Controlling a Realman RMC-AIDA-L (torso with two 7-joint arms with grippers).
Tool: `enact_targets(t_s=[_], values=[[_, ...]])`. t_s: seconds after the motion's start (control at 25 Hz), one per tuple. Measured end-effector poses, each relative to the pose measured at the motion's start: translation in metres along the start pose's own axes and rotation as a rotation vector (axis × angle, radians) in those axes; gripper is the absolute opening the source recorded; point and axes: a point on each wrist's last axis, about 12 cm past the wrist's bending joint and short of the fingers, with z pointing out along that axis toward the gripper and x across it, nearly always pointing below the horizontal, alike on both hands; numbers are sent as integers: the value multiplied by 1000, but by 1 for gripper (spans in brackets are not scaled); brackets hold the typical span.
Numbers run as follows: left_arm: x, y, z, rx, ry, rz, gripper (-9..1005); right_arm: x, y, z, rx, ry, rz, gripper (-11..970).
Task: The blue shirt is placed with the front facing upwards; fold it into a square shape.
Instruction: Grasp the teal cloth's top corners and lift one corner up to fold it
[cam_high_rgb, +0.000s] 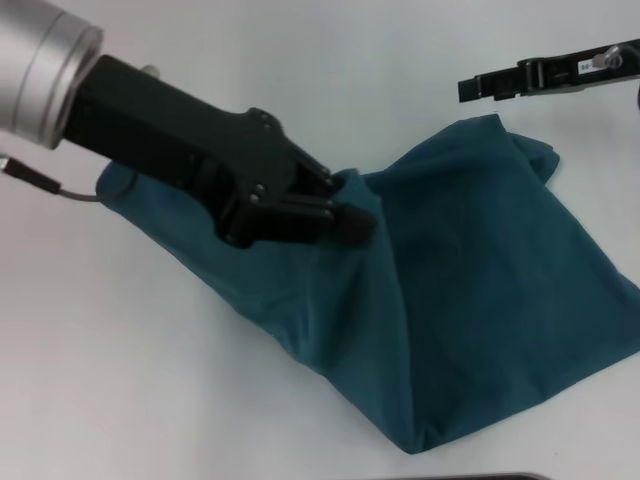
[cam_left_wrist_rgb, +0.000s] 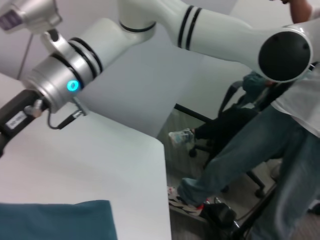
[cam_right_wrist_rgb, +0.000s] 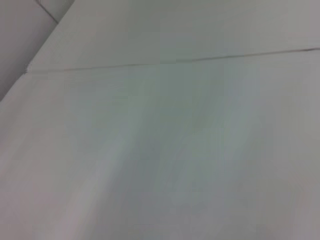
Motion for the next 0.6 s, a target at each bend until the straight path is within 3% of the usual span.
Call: enact_targets(t_s=[0.6], values=[[-38, 13, 54, 185, 42, 116, 41, -4, -4, -7, 31, -3, -1, 583]])
